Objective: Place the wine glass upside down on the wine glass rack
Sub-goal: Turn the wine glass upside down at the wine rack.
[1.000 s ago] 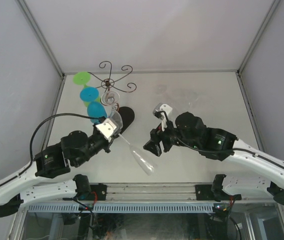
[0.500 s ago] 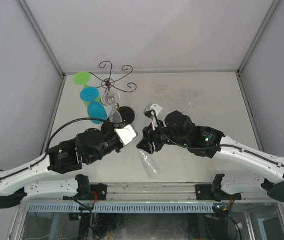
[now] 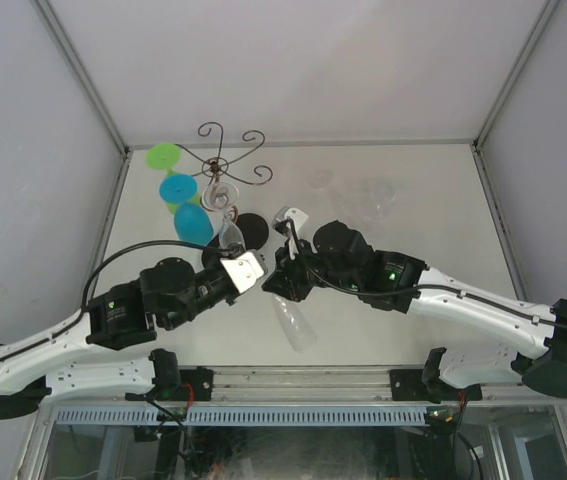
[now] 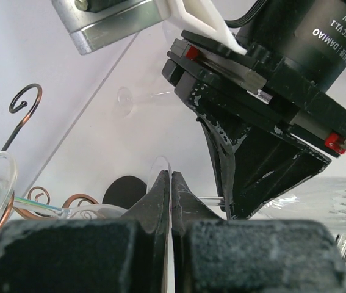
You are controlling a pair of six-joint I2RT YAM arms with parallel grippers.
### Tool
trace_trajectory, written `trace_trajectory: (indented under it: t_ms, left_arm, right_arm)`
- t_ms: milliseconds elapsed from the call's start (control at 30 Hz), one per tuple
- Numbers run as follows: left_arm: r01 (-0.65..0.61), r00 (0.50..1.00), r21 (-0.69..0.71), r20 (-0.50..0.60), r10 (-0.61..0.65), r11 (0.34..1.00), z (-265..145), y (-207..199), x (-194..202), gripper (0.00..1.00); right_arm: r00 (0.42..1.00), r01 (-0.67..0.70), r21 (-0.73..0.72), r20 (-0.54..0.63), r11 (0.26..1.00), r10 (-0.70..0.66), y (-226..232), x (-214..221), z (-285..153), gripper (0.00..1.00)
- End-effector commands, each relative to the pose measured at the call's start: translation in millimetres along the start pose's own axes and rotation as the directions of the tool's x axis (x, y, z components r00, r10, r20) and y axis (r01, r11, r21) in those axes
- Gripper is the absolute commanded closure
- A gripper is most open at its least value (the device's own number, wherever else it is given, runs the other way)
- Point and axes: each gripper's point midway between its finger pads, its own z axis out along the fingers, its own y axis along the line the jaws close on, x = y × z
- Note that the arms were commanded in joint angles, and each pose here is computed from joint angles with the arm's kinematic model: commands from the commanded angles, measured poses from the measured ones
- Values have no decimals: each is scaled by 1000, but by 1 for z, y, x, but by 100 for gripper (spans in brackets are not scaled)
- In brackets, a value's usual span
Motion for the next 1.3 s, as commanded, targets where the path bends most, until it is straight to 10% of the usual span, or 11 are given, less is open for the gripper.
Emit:
trace_trajectory:
  t_ms: [0, 467, 867, 1267]
  left_arm:
    - [27, 994, -17, 108, -25, 999, -6, 9, -31, 100]
    - [187, 964, -99, 207, -164, 977, -26, 31, -44, 41]
    - [407, 896, -150, 259, -362, 901, -42, 65, -48, 38]
    - [537, 832, -221, 296, -469, 814, -53, 101, -36, 39]
  right_arm:
    - [999, 1, -14, 53, 1000, 0, 4, -17, -1, 99]
    - [981, -47, 174, 192, 984, 13, -34, -31, -26, 100]
    - [877, -64, 301, 472, 951, -91, -77, -47, -63, 100]
    - [839, 25, 346, 503, 938, -208, -81, -60, -66, 100]
